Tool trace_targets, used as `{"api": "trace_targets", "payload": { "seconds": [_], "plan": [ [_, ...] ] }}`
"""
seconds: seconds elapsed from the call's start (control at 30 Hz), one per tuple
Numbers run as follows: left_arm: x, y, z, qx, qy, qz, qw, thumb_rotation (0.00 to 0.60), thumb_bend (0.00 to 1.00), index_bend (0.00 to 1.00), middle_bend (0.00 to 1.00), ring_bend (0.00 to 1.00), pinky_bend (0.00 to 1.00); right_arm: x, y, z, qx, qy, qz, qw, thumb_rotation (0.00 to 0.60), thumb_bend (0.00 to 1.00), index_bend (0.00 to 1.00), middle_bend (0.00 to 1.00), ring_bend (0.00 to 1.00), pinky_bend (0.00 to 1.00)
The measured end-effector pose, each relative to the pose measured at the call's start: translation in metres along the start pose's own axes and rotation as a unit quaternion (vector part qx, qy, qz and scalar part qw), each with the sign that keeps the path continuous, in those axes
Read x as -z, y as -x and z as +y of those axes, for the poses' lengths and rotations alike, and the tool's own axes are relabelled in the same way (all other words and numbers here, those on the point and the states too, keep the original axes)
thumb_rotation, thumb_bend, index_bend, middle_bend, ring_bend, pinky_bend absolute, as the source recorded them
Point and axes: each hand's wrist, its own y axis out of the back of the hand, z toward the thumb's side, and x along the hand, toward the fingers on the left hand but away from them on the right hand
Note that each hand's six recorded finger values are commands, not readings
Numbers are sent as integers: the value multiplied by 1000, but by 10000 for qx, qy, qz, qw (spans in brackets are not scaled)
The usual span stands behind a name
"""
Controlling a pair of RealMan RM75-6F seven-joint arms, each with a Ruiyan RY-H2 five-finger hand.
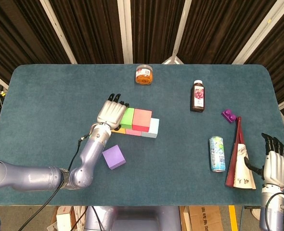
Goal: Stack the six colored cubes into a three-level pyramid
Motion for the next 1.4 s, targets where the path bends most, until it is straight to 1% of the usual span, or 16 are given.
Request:
{"api": "trace_targets", "payload": {
  "seconds": [0.3,0.97,1.17,1.3,1.4],
  "plan": [
    [-1,2,-1,30,32,-13,10000,600,374,237,218,0,0,0,0,0,-4,5,-7,10000,600,278,125,137,0,0],
    [-1,1,-3,73,-107,-21,9999,600,373,182,175,0,0,1,1,1,-7,5,-28,10000,600,278,125,137,0,0],
    [-1,2,-3,111,-172,-30,9998,600,372,116,120,0,0,1,1,1,-4,-5,-22,10000,600,277,125,138,0,0],
    [0,5,-2,167,-283,-31,9995,600,372,62,58,0,0,2,1,1,-4,-20,-42,10000,600,278,125,138,0,0],
    [1,7,3,120,-370,-6,9992,600,372,25,7,0,0,2,1,1,2,-23,-49,10000,600,279,125,137,0,0]
  ]
}}
